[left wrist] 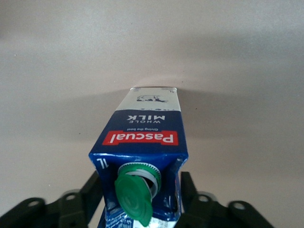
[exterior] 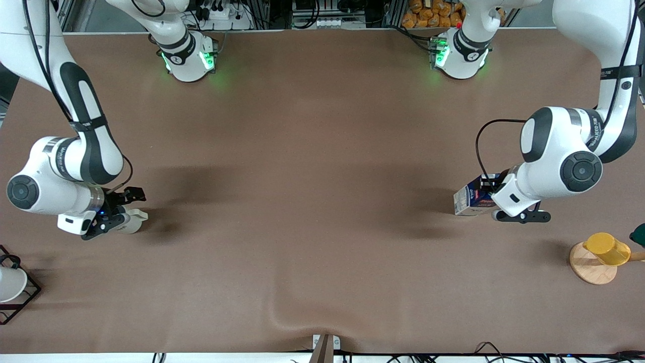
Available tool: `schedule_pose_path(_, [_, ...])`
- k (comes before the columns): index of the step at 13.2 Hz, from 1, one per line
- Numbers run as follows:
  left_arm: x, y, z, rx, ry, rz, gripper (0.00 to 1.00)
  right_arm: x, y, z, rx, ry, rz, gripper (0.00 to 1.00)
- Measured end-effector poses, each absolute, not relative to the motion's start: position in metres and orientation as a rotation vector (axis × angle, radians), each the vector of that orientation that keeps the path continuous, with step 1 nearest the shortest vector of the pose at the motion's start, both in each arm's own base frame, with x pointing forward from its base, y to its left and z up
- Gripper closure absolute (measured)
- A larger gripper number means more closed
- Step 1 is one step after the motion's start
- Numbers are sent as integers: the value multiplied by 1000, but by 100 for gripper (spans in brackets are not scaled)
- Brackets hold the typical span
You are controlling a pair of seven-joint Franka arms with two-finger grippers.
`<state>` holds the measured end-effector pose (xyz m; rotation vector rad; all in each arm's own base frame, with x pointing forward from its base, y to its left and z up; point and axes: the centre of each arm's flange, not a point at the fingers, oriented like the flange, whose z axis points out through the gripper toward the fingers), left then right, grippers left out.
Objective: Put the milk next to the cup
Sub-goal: 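Grasp the white mug with the right gripper while the left gripper grasps the carton, then carry the mug and carton toward the table middle with both grippers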
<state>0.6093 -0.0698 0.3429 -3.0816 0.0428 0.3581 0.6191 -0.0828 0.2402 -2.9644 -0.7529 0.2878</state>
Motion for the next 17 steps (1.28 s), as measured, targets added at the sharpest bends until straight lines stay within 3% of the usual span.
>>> schedule_pose_path(2, [609,-70,343,-3082,41,357,37,618,-84,224,-2932,-878,318,0])
schedule_pose_path(3, [609,-70,343,-3082,41,356,37,619,-85,218,-2912,-979,333,10])
schedule_pose_path(7, [610,-70,344,-3083,41,352,46,621,-95,214,-2867,-1123,338,57])
schedule_pose_path(10, [610,-71,344,-3083,42,348,48,624,-97,218,-2872,-1124,328,93])
schedule_pose_path(17, [619,-81,365,-3094,63,276,48,660,-58,258,-2965,-1054,195,94])
